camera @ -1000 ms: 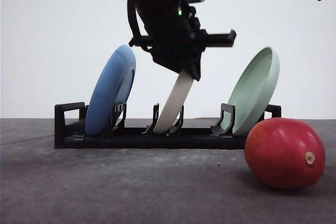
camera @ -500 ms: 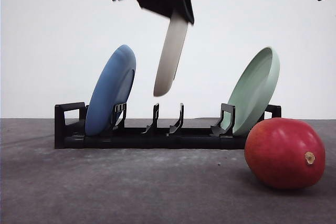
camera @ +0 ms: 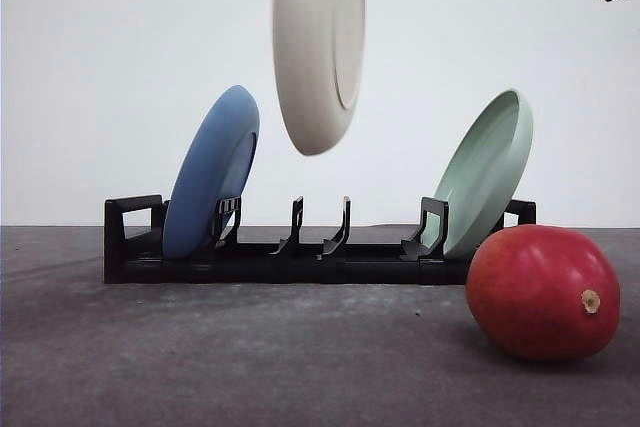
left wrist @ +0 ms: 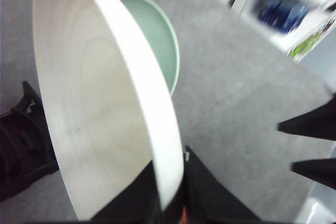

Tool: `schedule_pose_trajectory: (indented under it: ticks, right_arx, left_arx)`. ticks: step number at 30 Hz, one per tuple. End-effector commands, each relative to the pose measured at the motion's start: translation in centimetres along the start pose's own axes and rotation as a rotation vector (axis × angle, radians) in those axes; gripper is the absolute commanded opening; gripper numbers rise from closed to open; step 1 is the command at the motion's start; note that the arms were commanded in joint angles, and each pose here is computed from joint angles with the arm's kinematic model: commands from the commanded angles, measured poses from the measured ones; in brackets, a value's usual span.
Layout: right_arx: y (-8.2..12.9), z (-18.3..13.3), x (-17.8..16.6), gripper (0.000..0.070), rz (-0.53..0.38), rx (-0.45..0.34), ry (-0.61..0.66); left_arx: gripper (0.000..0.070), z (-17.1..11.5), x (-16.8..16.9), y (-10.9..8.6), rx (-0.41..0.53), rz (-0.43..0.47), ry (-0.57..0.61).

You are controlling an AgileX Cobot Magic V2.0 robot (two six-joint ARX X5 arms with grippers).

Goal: Place pomegranate in white plate

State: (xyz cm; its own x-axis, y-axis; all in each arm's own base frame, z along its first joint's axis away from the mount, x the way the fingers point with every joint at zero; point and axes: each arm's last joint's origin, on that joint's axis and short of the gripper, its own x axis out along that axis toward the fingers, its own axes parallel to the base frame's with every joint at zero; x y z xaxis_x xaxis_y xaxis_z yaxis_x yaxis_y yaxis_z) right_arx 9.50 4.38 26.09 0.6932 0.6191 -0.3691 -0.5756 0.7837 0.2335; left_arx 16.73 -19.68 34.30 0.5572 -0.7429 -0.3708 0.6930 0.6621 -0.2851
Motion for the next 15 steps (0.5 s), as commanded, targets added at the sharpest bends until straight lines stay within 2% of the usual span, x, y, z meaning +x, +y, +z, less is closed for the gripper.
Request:
schedule_pose_trajectory:
  ticks: [1,5,7,11,15]
  right_arx:
    - [0.2,0.4,-0.2,0.0378,0.006,-0.013,-0.019]
    - [0.2,0.4,-0.2,0.0378,0.006,-0.013,-0.019]
    - [0.2,0.4,-0.2,0.0378,0.006,-0.013,-0.018]
    - [0.2,0.4,-0.2,0.0378,0.006,-0.013,-0.018]
    - [0.2,0.4,-0.2,0.0378,0.006,-0.013,-0.018]
  left_arx:
    - [0.0013,-0.8,-0.8,-0.2,-0.020,-0.035,-0.057]
    - [0.0012,-3.6,-2.8,0.6,-0.009,-0.060,-0.144]
    - [0.0012,-4.9,-3.6,0.9,0.042,-0.056,-0.143]
    - [0.0011,-6.6,-4.7,1.1,0.206,-0.039,-0.040]
    - [0.0012,-8.0,-4.6,0.7,0.409,-0.030,0.090]
